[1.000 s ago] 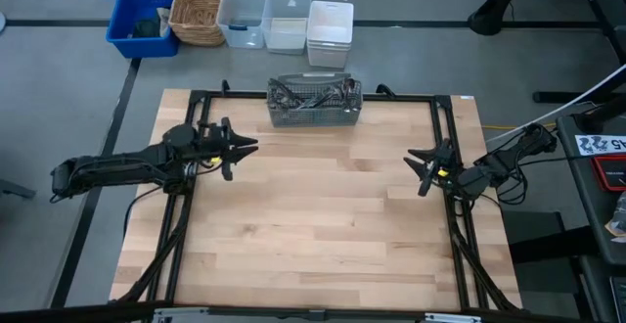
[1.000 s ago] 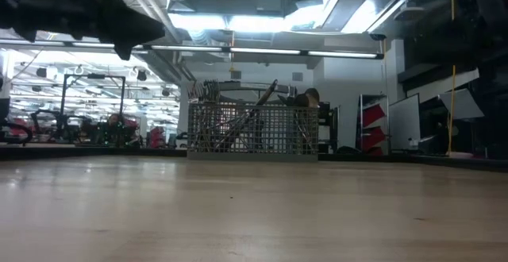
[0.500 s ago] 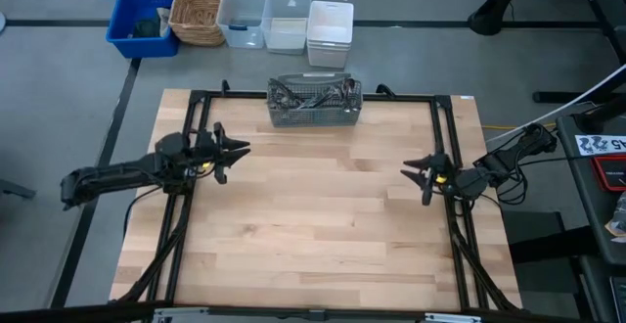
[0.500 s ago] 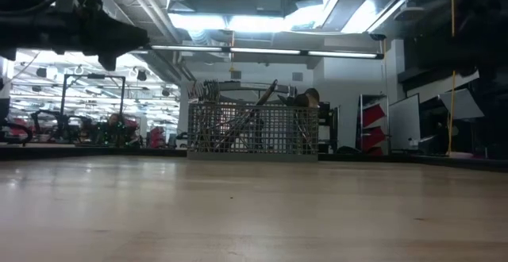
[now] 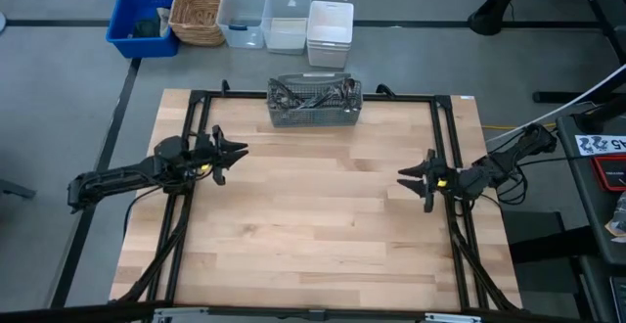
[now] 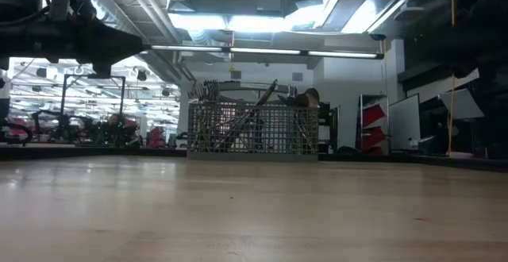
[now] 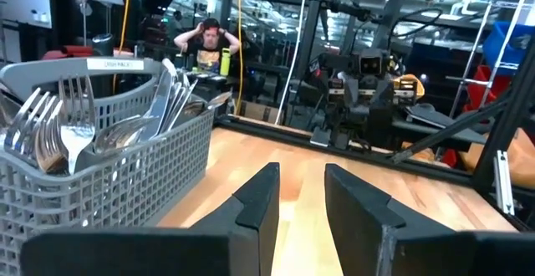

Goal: Sort silverware
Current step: Return to Home Position

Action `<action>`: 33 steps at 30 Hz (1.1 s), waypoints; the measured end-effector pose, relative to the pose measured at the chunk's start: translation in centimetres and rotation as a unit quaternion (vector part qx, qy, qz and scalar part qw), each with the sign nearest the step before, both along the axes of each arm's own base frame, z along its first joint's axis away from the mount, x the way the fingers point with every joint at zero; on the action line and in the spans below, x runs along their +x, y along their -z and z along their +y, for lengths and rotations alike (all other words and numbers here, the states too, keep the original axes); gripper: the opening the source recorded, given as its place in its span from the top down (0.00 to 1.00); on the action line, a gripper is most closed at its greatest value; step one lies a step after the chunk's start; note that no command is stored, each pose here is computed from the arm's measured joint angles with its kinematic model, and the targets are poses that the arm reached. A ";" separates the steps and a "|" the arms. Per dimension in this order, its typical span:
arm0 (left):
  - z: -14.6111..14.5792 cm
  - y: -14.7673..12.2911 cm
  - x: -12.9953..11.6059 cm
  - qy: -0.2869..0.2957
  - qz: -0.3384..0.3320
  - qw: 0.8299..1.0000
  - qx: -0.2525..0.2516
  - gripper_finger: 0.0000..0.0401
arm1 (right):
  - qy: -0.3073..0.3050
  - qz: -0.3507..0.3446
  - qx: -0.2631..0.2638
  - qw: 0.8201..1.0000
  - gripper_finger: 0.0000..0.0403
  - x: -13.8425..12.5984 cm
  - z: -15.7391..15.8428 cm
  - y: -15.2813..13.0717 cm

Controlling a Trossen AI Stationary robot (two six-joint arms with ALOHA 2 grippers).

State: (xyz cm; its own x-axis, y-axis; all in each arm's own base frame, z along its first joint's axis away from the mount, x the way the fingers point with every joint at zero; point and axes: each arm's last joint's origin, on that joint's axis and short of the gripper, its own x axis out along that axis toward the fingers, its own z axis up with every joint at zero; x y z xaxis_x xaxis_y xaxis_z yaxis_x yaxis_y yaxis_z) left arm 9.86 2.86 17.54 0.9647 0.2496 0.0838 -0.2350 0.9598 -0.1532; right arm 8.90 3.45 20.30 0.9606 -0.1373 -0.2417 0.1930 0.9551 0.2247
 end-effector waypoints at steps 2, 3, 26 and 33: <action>0.0 -0.1 -0.1 0.000 -0.005 1.000 0.001 0.79 | 0.003 -0.042 0.000 0.999 0.65 0.5 0.2 0.4; 0.0 -0.1 -0.1 0.000 -0.007 1.000 0.002 0.79 | 0.001 -0.066 0.003 0.998 0.65 0.7 0.4 0.6; 0.1 0.4 -0.1 -0.016 0.028 0.999 0.029 0.79 | 0.067 -0.197 -0.069 0.976 0.65 2.1 -3.5 1.5; 0.1 0.4 -0.1 -0.017 0.030 0.999 0.036 0.79 | 0.024 -0.139 -0.028 0.990 0.65 2.4 -4.5 2.9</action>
State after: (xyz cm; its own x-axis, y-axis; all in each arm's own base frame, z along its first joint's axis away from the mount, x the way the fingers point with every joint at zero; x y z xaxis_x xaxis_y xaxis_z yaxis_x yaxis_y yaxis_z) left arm 9.74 2.93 17.14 0.9598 0.2772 0.0448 -0.2739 0.9594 -0.0681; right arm 11.26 -1.04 17.38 0.9808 -0.1910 0.0395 0.1776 0.9585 0.2230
